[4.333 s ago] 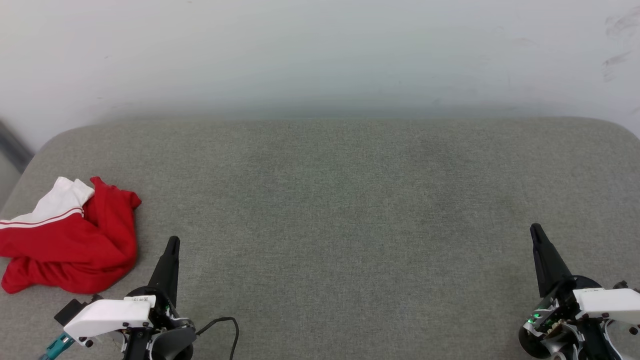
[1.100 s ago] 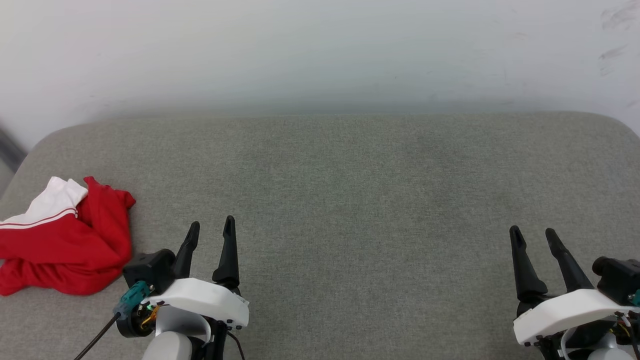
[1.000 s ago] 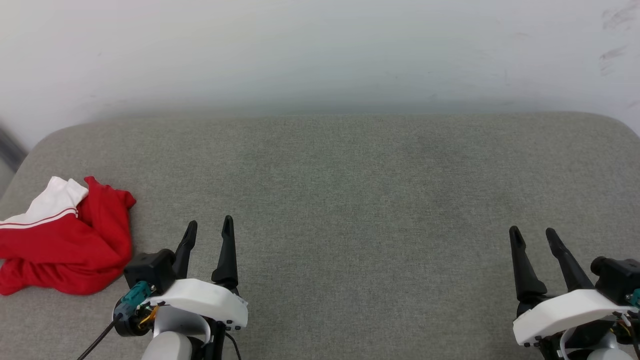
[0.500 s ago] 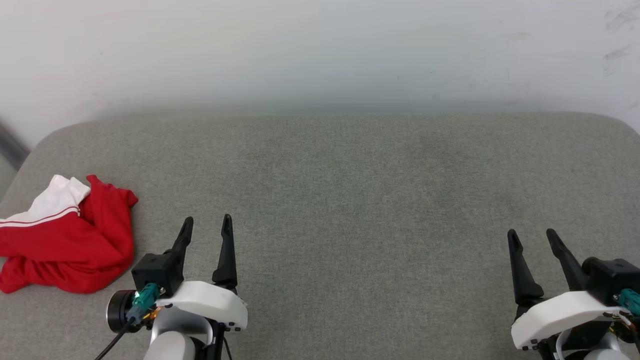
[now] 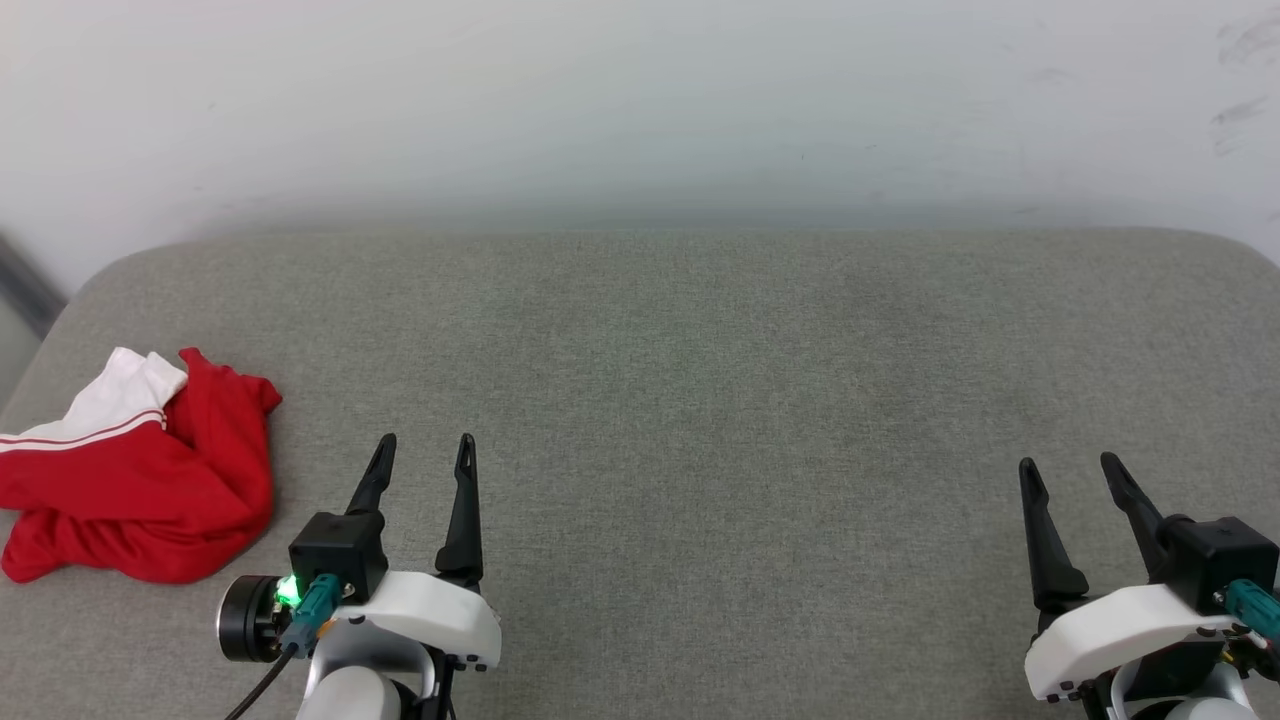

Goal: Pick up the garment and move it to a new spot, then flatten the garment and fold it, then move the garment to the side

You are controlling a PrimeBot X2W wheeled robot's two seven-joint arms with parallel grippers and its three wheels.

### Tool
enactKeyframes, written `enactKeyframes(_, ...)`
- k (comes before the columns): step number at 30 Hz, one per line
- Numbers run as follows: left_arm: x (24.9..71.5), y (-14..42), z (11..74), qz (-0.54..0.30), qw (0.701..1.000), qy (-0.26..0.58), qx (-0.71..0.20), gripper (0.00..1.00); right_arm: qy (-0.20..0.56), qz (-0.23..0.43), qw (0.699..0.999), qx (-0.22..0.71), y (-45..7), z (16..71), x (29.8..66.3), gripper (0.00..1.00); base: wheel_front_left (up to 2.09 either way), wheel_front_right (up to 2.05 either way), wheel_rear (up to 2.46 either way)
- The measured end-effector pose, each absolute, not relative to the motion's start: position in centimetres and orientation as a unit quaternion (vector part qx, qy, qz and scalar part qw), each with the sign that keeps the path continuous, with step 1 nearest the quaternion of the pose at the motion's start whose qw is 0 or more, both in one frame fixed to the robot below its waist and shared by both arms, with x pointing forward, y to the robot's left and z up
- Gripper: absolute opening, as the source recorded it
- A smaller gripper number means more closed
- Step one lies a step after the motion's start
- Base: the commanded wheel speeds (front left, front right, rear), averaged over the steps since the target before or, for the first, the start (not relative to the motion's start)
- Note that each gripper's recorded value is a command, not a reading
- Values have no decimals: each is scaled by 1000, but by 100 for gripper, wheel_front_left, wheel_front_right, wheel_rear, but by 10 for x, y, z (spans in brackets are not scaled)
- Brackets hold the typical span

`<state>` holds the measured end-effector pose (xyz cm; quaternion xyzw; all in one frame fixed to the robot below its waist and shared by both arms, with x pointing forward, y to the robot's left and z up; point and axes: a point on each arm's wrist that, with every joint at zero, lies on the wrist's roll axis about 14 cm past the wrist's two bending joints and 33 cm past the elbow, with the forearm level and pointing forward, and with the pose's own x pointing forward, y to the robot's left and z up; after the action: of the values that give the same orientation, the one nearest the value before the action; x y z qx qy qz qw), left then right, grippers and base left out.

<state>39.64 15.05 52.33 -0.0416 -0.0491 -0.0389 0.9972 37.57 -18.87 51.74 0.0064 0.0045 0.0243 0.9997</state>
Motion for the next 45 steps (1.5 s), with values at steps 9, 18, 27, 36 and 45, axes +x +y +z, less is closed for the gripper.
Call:
enactKeyframes(9,395,149,520,-41,998,-50,-18,100,-3,24,1000,-17,-189,520,377,100,0,0,0)
enactKeyframes(18,393,146,517,-44,998,-51,1,100,-16,17,1000,-18,-194,525,379,100,0,0,0)
enactKeyframes(27,393,149,515,-39,998,-47,-2,100,-17,16,1000,-9,-194,525,380,100,0,0,0)
enactKeyframes(36,391,155,512,-29,999,-42,-5,100,-17,25,1000,-8,-188,524,384,100,0,0,0)
enactKeyframes(45,380,192,517,26,998,-48,-9,100,-21,81,996,-12,-148,527,398,100,0,0,0)
